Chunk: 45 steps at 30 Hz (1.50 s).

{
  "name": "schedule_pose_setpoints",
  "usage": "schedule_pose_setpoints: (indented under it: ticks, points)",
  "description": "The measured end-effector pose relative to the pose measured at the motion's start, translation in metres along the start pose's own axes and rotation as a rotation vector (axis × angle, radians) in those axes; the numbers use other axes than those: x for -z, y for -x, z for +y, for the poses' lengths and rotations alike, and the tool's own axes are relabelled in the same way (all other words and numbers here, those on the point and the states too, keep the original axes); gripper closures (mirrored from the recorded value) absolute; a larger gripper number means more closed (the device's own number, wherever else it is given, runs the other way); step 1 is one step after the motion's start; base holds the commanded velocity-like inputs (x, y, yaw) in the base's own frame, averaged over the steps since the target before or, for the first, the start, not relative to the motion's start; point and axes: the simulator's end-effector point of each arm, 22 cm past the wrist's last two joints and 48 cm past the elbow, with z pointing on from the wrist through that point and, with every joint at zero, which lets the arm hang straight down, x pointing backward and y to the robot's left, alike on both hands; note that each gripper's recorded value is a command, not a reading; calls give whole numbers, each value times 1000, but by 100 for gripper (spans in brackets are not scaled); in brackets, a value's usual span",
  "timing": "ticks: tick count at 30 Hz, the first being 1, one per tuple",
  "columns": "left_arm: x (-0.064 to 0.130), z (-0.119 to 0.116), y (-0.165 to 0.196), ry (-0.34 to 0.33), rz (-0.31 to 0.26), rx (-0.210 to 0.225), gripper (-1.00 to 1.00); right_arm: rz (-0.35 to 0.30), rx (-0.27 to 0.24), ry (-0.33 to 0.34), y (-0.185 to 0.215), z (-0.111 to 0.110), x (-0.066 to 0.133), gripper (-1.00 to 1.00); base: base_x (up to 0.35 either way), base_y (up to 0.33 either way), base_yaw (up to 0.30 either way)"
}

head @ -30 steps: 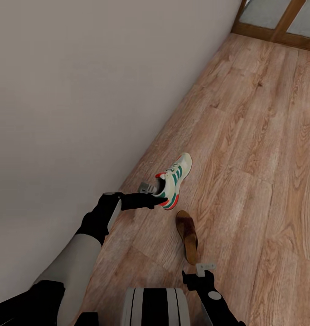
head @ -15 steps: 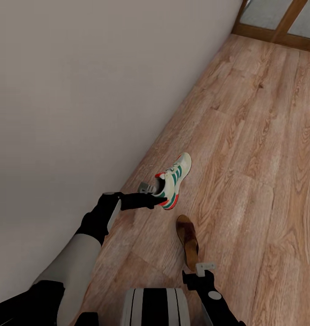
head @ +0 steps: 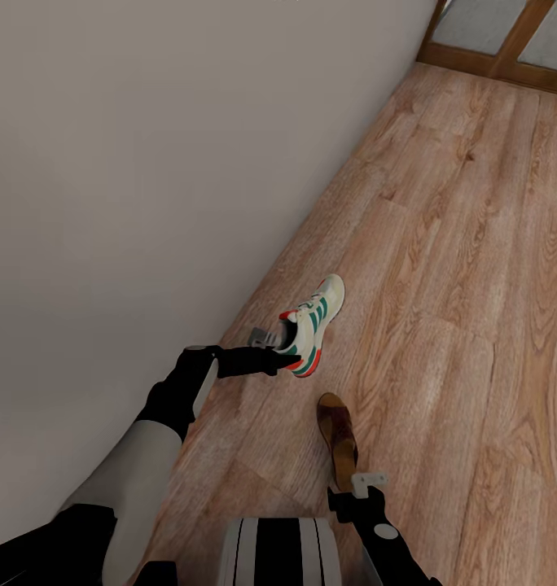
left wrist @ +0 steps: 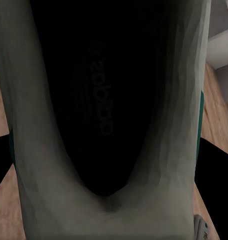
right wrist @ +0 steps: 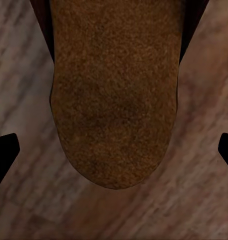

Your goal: Pick up the two gym shoes and the two sandals from the corridor floor and place them onto the hallstand (shoe rack) in the corridor, making sure they are on the rack and not on the floor. Arrange them so the two gym shoes are next to each other and the two sandals are next to each other.

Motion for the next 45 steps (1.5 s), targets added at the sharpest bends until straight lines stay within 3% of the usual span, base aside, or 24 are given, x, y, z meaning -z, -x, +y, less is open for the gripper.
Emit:
schedule_pose_setpoints:
  ticks: [10, 28, 29, 45]
  points:
    - [-6, 10, -14, 0, 14, 24, 100, 24, -2, 1, -12, 0, -5, -100, 1, 0, 35]
    - [-5, 11, -14, 0, 11, 28, 100, 25, -1, -2, -12, -1, -6, -100, 50, 0, 3]
    - [-5, 11, -14, 0, 11, 28, 100, 25, -1, -2, -12, -2, -6, 100, 4, 0, 0]
    - [-5, 12, -15, 2, 13, 28, 100, 24, 5, -2, -12, -2, -6, 100, 0, 0, 0]
